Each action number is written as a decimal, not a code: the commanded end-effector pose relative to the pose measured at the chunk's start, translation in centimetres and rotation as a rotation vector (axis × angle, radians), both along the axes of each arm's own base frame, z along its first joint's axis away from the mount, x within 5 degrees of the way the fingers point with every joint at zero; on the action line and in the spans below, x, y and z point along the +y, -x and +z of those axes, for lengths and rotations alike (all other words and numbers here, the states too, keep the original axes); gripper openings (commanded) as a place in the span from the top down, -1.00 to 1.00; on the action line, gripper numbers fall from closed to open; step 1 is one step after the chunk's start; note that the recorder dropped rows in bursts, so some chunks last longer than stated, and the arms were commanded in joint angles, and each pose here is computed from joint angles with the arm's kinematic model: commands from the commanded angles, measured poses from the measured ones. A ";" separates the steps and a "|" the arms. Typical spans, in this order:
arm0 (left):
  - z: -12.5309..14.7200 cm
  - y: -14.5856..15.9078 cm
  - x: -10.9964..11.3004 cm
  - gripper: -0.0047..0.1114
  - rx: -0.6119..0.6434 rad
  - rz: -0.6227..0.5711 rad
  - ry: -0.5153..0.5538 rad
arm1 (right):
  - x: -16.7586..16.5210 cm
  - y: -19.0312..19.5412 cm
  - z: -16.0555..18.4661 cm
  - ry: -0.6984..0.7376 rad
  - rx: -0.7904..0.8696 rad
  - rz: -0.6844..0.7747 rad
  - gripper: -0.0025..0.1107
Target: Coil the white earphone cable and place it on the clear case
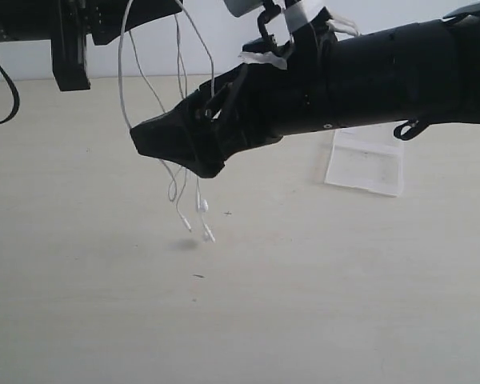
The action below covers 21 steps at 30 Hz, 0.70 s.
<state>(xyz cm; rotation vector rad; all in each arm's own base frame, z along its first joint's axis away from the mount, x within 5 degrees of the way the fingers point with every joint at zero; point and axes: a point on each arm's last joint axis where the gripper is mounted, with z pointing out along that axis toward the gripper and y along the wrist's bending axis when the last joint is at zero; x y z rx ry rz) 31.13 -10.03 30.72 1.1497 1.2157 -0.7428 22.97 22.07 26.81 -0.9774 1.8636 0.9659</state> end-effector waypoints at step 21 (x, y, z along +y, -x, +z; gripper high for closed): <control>-0.5 -0.9 0.0 0.92 0.062 0.026 0.080 | 0.0 -1.3 -0.4 0.069 -0.189 -0.014 -0.88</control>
